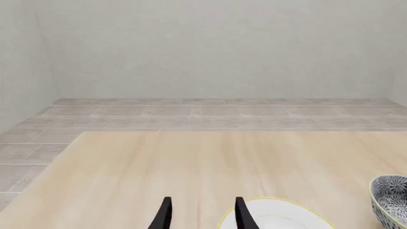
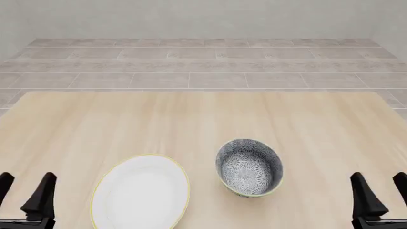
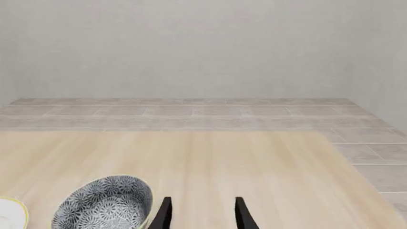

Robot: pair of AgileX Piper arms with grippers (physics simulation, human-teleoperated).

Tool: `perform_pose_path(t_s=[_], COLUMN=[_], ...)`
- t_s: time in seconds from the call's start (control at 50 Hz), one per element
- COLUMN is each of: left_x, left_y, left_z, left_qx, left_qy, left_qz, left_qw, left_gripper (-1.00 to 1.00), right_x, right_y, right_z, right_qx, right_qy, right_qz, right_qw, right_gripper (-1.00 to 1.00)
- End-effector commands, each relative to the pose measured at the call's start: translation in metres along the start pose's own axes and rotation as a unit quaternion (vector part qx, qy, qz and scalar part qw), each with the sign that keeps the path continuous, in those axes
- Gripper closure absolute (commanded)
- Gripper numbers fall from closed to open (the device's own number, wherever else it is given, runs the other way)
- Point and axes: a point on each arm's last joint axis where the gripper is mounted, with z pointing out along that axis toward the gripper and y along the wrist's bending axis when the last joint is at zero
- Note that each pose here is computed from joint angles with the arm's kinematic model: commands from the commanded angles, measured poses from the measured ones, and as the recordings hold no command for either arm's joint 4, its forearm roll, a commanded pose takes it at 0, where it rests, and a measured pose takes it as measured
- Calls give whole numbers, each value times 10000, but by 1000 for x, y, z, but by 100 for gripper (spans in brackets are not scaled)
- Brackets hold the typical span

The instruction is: Put the bowl on the plate.

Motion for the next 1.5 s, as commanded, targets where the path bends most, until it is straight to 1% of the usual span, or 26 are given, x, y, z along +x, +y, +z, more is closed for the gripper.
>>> perform_pose_path(t_s=[0.02,0.2,0.48,0.58,0.6,0.66,0.76,0.84,0.86,0.92,0.94,0.98,1.04,1.08,1.1,1.16,1.18,1.2,1.24,1.26,1.28,1.3,1.4,1.42,1.46,1.5], left_x=[-1,-1,-1,-1,-1,-1,-1,-1,-1,-1,-1,-1,-1,-1,-1,-1,-1,-1,-1,-1,-1,-1,-1,-1,-1,-1], left_y=[0,0,0,0,0,0,0,0,0,0,0,0,0,0,0,0,0,0,0,0,0,0,0,0,0,0], left_z=[0,0,0,0,0,0,0,0,0,0,0,0,0,0,0,0,0,0,0,0,0,0,0,0,0,0], left_qx=[0,0,0,0,0,0,0,0,0,0,0,0,0,0,0,0,0,0,0,0,0,0,0,0,0,0], left_qy=[4,4,4,4,4,4,4,4,4,4,4,4,4,4,4,4,4,4,4,4,4,4,4,4,4,4], left_qz=[0,0,0,0,0,0,0,0,0,0,0,0,0,0,0,0,0,0,0,0,0,0,0,0,0,0], left_qw=[10000,10000,10000,10000,10000,10000,10000,10000,10000,10000,10000,10000,10000,10000,10000,10000,10000,10000,10000,10000,10000,10000,10000,10000,10000,10000], left_gripper=[-100,-100,-100,-100,-100,-100,-100,-100,-100,-100,-100,-100,-100,-100,-100,-100,-100,-100,-100,-100,-100,-100,-100,-100,-100,-100], right_x=[-2,-7,-10,-21,-22,-32,-49,-56,-61,-68,-71,-76,-81,-90,-93,-103,-107,-113,-120,-123,-127,-129,-138,-144,-141,-138], right_y=[0,2,2,2,1,3,5,7,8,10,10,11,8,14,12,13,16,15,5,9,18,21,22,25,25,26], right_z=[0,2,2,3,11,16,31,45,53,55,57,62,73,74,77,76,80,77,77,78,80,81,86,83,91,96], right_qx=[-18,-181,-212,-146,-100,-195,-285,-338,-375,-420,-435,-460,-294,-541,-463,-509,-606,-579,-203,-330,-695,-795,-848,-973,-934,-918], right_qy=[20,20,9,-39,105,151,359,636,780,788,825,901,1134,1100,1168,1094,1171,1087,1147,1136,1159,1188,1274,1144,1390,1515], right_qz=[-2,-2,-4,217,293,634,251,249,409,453,616,555,439,379,236,79,99,214,136,147,102,101,-11,-90,-101,24], right_qw=[10000,9998,9998,9997,9995,9977,9986,9971,9954,9950,9937,9933,9921,9917,9918,9927,9912,9922,9931,9929,9908,9897,9882,9886,9858,9842], right_gripper=[-100,-100,-100,-100,-100,-100,-100,-100,-100,-100,-100,-100,-100,-100,-100,-100,-100,-100,-100,-100,-100,-100,-100,-100,-100,-100])
